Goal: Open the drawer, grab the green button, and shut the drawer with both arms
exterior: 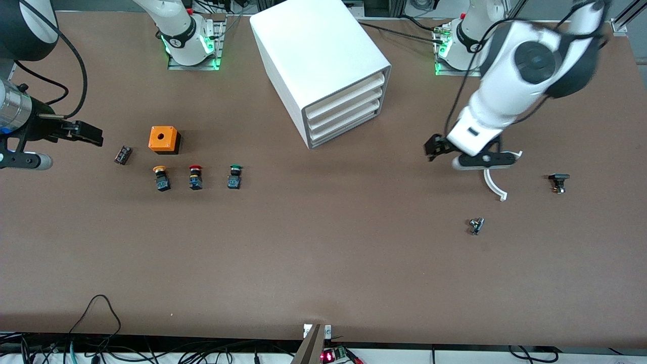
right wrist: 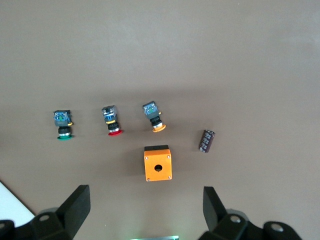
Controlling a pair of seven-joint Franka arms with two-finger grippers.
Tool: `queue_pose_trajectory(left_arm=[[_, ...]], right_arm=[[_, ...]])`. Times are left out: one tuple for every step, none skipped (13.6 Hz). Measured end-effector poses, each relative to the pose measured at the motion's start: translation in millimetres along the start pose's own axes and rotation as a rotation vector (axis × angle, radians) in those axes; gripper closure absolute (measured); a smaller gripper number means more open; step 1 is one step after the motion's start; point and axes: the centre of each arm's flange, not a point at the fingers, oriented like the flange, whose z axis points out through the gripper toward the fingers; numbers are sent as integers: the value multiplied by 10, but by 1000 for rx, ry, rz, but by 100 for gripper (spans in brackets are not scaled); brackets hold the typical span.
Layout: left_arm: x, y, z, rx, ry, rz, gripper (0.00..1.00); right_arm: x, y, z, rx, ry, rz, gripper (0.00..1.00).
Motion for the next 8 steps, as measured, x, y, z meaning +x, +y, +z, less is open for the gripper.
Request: queue_pose_trajectory(left_arm=[[33, -218, -308, 11, -14, 48, 0], [37, -448, -571, 18, -28, 83, 0], [18, -658, -782, 23, -42, 110, 0], [-5, -840, -945, 24, -52, 132, 0], [-25, -1003, -1071, 23, -56, 152, 0], [-43, -1159, -1173, 22, -53, 166, 0], [-52, -1296, -1246, 21, -47, 174, 0], [-57, -1383, -1295, 21, -40, 177, 0]], right_arm=[[-64, 52, 17, -1, -6, 8, 0], [-126, 120, 41, 0, -5, 13, 0], [-186, 172, 64, 2, 5, 6, 0], [-251, 208, 84, 3, 12, -11, 0], [-308, 232, 99, 13, 13, -20, 0], [-349, 253, 108, 34, 13, -22, 0], [-367, 284, 112, 51, 15, -23, 0], [-364, 317, 115, 59, 23, -31, 0]])
